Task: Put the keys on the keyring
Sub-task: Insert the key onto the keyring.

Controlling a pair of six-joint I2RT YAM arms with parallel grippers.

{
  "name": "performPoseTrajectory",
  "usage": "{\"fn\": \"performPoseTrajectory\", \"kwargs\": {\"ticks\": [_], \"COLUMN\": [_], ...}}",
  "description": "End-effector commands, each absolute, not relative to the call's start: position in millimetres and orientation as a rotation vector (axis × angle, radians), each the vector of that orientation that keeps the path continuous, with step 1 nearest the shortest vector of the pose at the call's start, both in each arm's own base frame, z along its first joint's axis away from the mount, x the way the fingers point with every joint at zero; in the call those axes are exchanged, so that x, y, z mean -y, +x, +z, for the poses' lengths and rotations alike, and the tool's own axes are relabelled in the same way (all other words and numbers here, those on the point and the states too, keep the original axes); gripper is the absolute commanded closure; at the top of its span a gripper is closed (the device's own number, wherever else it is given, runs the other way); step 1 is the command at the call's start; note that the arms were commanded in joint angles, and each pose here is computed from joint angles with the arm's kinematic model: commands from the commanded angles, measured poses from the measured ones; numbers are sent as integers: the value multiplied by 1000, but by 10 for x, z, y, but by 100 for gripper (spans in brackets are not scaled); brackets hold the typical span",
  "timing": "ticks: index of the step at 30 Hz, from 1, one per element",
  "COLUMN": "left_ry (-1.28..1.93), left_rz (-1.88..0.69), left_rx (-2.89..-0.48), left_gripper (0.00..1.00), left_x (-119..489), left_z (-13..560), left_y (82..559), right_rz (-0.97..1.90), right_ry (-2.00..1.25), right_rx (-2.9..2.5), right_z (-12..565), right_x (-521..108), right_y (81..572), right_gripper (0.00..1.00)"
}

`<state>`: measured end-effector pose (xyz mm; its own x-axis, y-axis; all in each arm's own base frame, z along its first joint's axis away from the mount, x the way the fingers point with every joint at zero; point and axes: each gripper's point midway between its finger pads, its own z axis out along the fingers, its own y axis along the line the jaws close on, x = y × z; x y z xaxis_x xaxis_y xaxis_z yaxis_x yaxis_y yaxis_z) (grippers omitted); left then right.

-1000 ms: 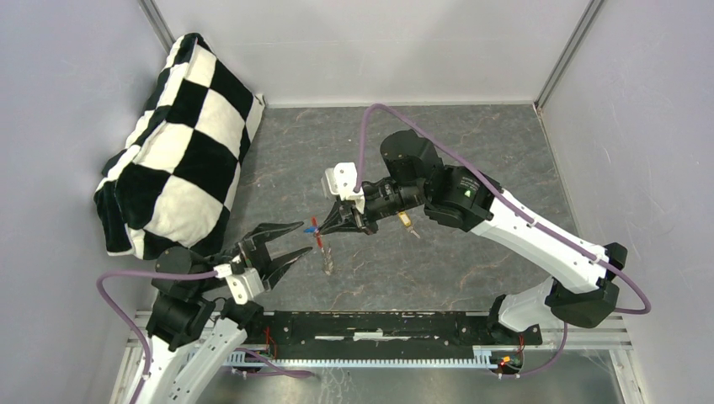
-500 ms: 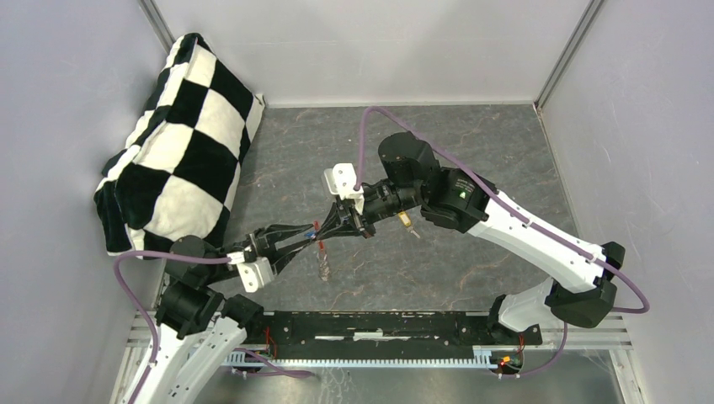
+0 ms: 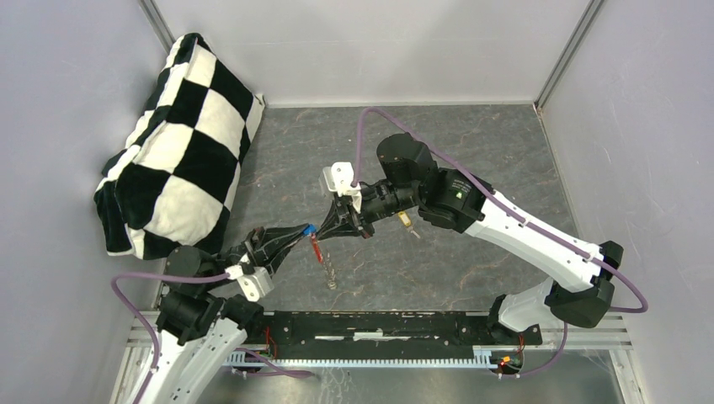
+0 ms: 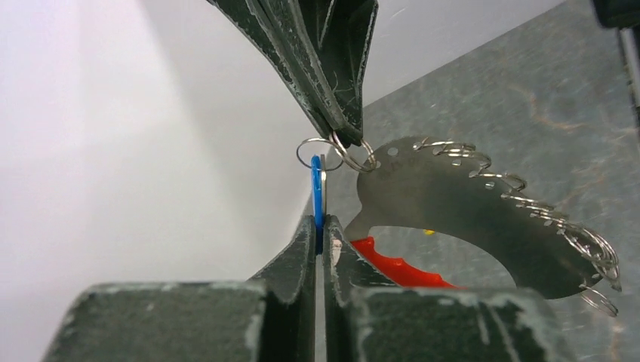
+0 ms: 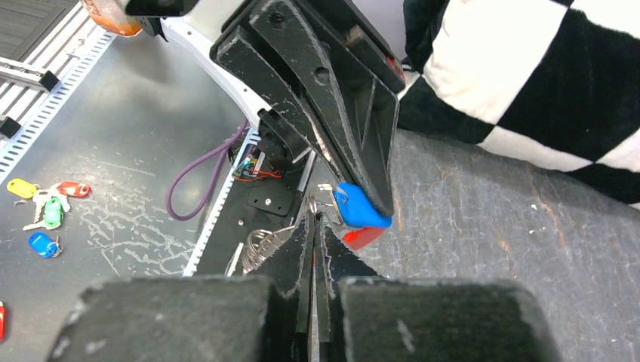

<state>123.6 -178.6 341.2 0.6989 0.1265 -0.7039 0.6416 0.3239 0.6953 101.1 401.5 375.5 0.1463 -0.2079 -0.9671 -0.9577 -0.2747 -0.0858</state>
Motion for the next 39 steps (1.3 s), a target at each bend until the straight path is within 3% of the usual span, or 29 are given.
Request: {"fn": "performPoseTrajectory", "kwargs": {"ticks": [1,11,14,17,23,26,29,32,39], "left_ry": [1195,1389,1469,1526,1608,1616,1570,1486,1372], "left_rz": [-147,118,216,275,320,260,120,-121,-634], "left_rx": [-644,-304,-174,-113,-128,-221,-363,-561,-914], "left_gripper": [98,97,84,78,57,40,33,4,0], "left_x": [1646,1676,1704,1719,1682,1634,1609,1640,1888], "left_z": [3551,3249,3060,2924,2784,2799,2940,3179,3576], "left_y": [1350,1132,1071,1076,1122,1097,1046,981,961], "right_rz": [1208,1319,1343,1350,1331,1309,1295,1293,1282], "right_ry": [-1563,-1457,-1452,-1453,-1450,-1454,-1451,-1442,-1406], "right_rx": [-1141,-1176,-1173,-1178,-1193,-1192,-1186,-1169,-1108], "right_z": [3869,3914,3922,3906,3887,3888,3868,3816,3740], "right_x": [-3988,-3961,-3967,-3961,-3928,-3907,-3888,-3881,-3855], "right_y": [1093,1193,1172,1165,1214,1246,1267,1269,1259], "right_gripper": [100,100,100,100,100,100,100,100,100]}}
